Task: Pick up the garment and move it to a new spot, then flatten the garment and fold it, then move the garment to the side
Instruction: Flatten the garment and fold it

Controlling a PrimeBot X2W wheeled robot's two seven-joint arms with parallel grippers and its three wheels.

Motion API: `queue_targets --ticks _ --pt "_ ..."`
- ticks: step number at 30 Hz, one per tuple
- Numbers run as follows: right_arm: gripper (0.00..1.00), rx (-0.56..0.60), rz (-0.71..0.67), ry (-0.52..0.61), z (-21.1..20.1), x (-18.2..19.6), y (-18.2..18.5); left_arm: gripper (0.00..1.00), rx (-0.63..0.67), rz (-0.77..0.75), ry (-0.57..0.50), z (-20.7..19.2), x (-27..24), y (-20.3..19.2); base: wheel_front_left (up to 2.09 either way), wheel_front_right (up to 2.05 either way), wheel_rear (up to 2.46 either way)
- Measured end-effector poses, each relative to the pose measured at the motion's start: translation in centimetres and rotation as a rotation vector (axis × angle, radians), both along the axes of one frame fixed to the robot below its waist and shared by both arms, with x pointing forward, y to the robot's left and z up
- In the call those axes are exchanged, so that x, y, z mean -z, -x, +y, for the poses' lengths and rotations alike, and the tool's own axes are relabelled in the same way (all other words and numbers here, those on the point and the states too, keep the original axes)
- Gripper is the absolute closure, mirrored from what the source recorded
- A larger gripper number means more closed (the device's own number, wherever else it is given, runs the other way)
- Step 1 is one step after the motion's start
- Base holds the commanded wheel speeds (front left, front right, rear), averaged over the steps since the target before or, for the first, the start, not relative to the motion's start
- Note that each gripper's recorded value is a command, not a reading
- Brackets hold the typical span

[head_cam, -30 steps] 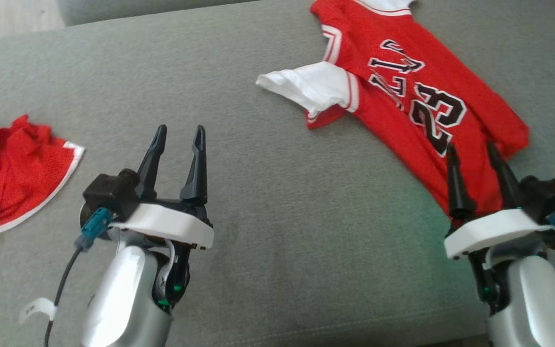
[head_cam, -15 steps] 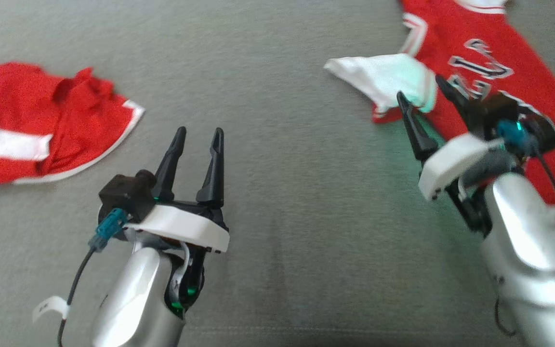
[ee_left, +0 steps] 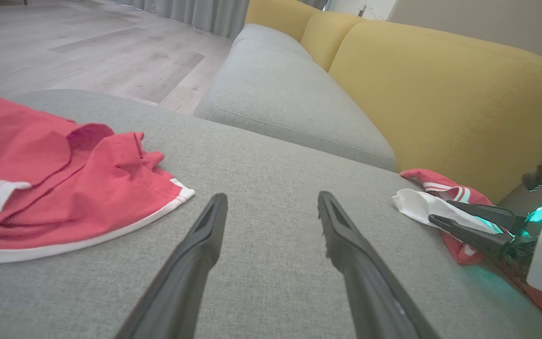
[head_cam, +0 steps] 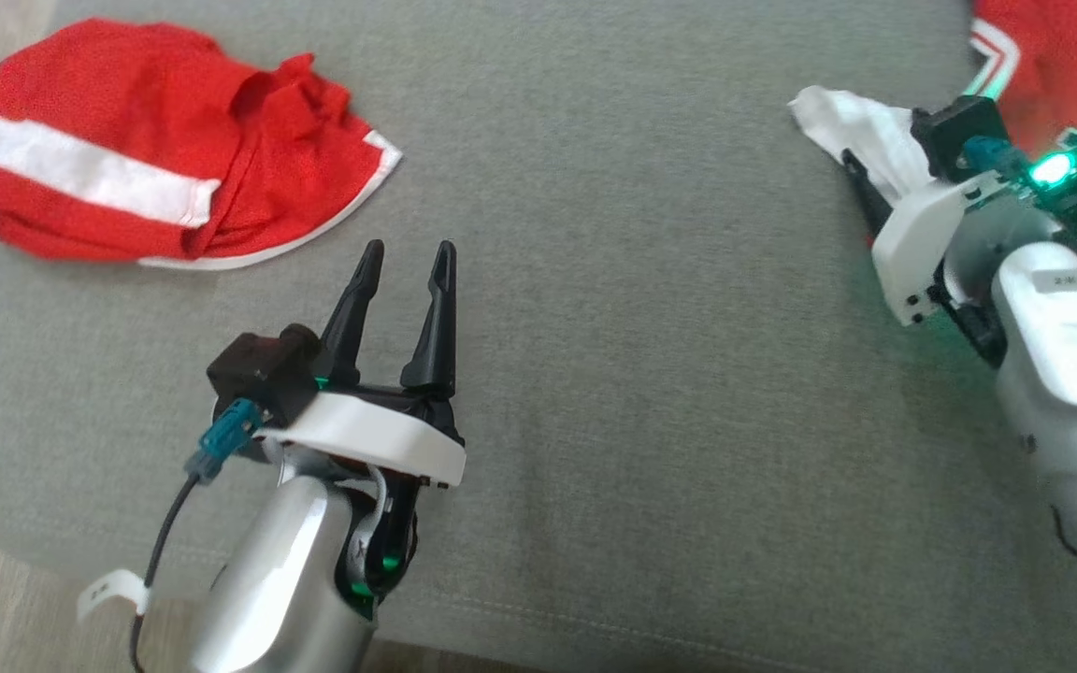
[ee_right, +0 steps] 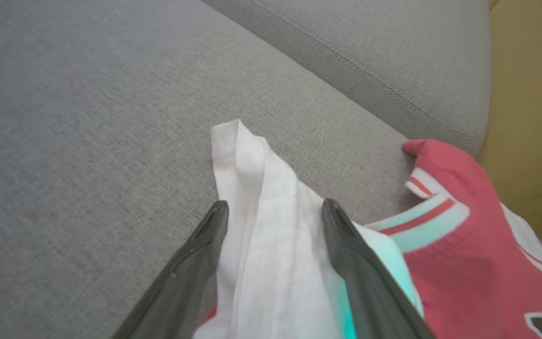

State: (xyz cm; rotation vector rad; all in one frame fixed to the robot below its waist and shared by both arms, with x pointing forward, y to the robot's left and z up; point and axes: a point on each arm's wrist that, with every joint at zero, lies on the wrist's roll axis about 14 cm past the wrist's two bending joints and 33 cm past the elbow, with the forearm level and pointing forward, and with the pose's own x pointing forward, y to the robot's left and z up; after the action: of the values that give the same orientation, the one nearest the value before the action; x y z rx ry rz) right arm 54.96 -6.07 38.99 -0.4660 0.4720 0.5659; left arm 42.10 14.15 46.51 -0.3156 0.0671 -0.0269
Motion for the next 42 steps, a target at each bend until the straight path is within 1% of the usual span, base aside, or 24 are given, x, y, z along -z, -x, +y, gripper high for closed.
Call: queue_targets --ticks 3,4,5,7,10,12,16,21,24,28,29,30,32,36,37,38,42 --pt "0.0 -0.007 0.009 0.027 0.1 0.6 -0.4 0.0 -0.015 0.009 -0.005 0.4 0.2 0.1 0.0 0.0 0.0" --pt "0.54 -0.008 0.012 0.032 0.1 0.8 -0.7 0.0 -0.018 0.012 -0.006 0.6 0.4 0.1 0.0 0.0 0.0" --pt "1.0 -0.006 0.014 0.035 0.1 0.9 -0.9 0.0 -0.02 0.014 -0.007 0.7 0.4 0.2 0.0 0.0 0.0" --pt "1.0 0.003 0.012 0.018 0.1 0.8 -1.2 0.0 -0.023 0.015 -0.008 0.7 0.4 0.2 0.0 0.0 0.0" --pt "1.0 0.003 -0.015 -0.037 0.8 0.1 -1.3 0.0 -0.02 0.01 -0.007 0.6 0.3 0.1 0.0 0.0 0.0" --pt "1.0 0.002 -0.033 -0.111 2.0 -0.8 -1.0 0.0 -0.013 0.003 -0.004 0.4 0.0 0.1 0.0 0.0 0.0" --pt "1.0 -0.043 -0.078 -0.239 5.1 -3.1 0.1 0.0 0.004 -0.013 -0.002 -0.2 -0.5 0.0 0.0 0.0 0.0" --pt "1.0 -0.17 -0.142 -0.403 10.2 -7.4 2.7 0.0 0.025 -0.038 -0.007 -0.9 -1.4 0.0 0.0 0.0 0.0" --pt "1.0 -0.28 -0.146 -0.484 13.4 -9.6 5.4 0.0 0.033 -0.054 -0.006 -1.2 -2.0 0.1 0.0 0.0 0.0" --pt "1.0 -0.415 -0.094 -0.523 16.2 -10.2 9.4 0.0 0.041 -0.068 -0.01 -1.3 -2.5 0.4 0.0 0.0 0.0" --pt "0.66 -0.444 -0.076 -0.51 16.6 -9.8 10.3 0.0 0.04 -0.069 -0.009 -1.3 -2.5 0.4 0.0 0.0 0.0" --pt "0.0 -0.462 -0.056 -0.485 16.6 -9.1 11.0 0.0 0.039 -0.07 -0.009 -1.3 -2.6 0.5 0.0 0.0 0.0" --pt "0.0 -0.484 -0.025 -0.438 16.2 -7.8 11.9 0.0 0.037 -0.063 -0.006 -1.3 -2.4 0.8 0.0 0.0 0.0" --pt "0.0 -0.432 0.015 -0.421 14.7 -6.8 11.5 0.0 0.033 -0.054 -0.005 -1.3 -2.0 1.0 0.0 0.0 0.0" --pt "0.0 -0.415 0.016 -0.413 14.1 -6.6 11.2 0.0 0.036 -0.055 -0.008 -1.4 -2.0 0.9 0.0 0.0 0.0" --pt "0.0 -0.371 0.003 -0.389 12.4 -6.5 10.1 0.0 0.048 -0.059 -0.008 -1.7 -2.1 0.7 0.0 0.0 0.0" --pt "0.0 -0.261 -0.036 -0.379 8.6 -7.1 8.1 0.0 0.058 -0.075 -0.005 -2.1 -2.6 0.3 0.0 0.0 0.0"
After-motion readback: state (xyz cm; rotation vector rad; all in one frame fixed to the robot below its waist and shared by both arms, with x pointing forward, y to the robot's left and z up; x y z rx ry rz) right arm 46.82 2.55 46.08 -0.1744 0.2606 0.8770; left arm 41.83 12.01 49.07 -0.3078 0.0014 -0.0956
